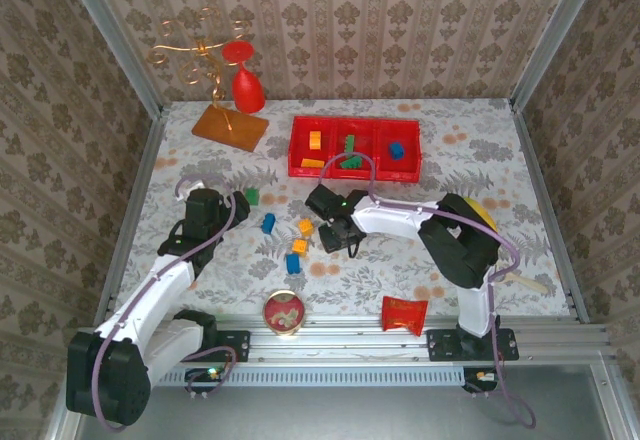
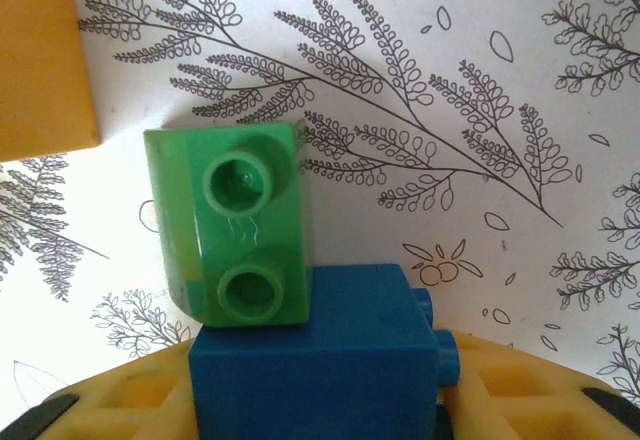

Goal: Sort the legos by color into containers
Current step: Pick up the lego from the center of the table.

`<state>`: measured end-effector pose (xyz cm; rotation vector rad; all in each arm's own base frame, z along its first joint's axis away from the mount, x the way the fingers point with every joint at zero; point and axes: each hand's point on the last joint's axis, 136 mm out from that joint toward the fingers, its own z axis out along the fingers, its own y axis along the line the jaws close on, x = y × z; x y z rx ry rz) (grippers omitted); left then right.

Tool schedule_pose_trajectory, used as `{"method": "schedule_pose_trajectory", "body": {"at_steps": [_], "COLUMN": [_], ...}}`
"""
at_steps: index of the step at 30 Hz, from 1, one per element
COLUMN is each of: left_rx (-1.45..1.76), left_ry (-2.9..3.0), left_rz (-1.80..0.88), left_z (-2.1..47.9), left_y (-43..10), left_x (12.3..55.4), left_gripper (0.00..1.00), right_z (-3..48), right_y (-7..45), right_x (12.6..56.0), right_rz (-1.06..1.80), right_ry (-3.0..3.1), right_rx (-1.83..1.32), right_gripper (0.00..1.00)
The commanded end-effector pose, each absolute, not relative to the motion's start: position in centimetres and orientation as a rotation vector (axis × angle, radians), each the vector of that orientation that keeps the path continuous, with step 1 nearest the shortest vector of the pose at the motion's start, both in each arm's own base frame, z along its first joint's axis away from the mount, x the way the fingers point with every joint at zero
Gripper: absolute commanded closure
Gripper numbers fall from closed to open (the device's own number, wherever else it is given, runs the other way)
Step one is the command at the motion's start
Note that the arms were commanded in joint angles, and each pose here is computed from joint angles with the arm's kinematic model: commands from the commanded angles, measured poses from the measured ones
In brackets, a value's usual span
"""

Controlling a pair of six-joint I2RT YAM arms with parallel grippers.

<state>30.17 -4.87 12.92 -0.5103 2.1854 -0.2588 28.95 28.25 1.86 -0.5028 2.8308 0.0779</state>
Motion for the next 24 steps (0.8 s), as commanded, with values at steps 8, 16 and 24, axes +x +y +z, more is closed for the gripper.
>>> {"method": "schedule_pose_trajectory", "body": {"at_steps": [8,16,24], "left_rx": [-0.522,-0.519,-0.514], "left_ry": [2.179,2.175,2.173], "left_rz": [-0.266,-0.270,-0.270], "left_z": [12.8,13.1,13.4], "left_y": [-4.7,-4.8,-4.8], "left_x": [30.3,30.4,30.5], "left_gripper": [0.00,0.00,0.00], "right_z": [2.8,4.3,8.0], "right_y": [24.3,20.4,16.6], "right_x": [29.2,30.5,32.7], "right_rz": [0.023,0.001,-0.055], "right_ry": [2.835,2.821,2.741], "right_rx": [-0.357,-0.206,-0.105], "right_gripper": [0.74,0.80,0.81]}}
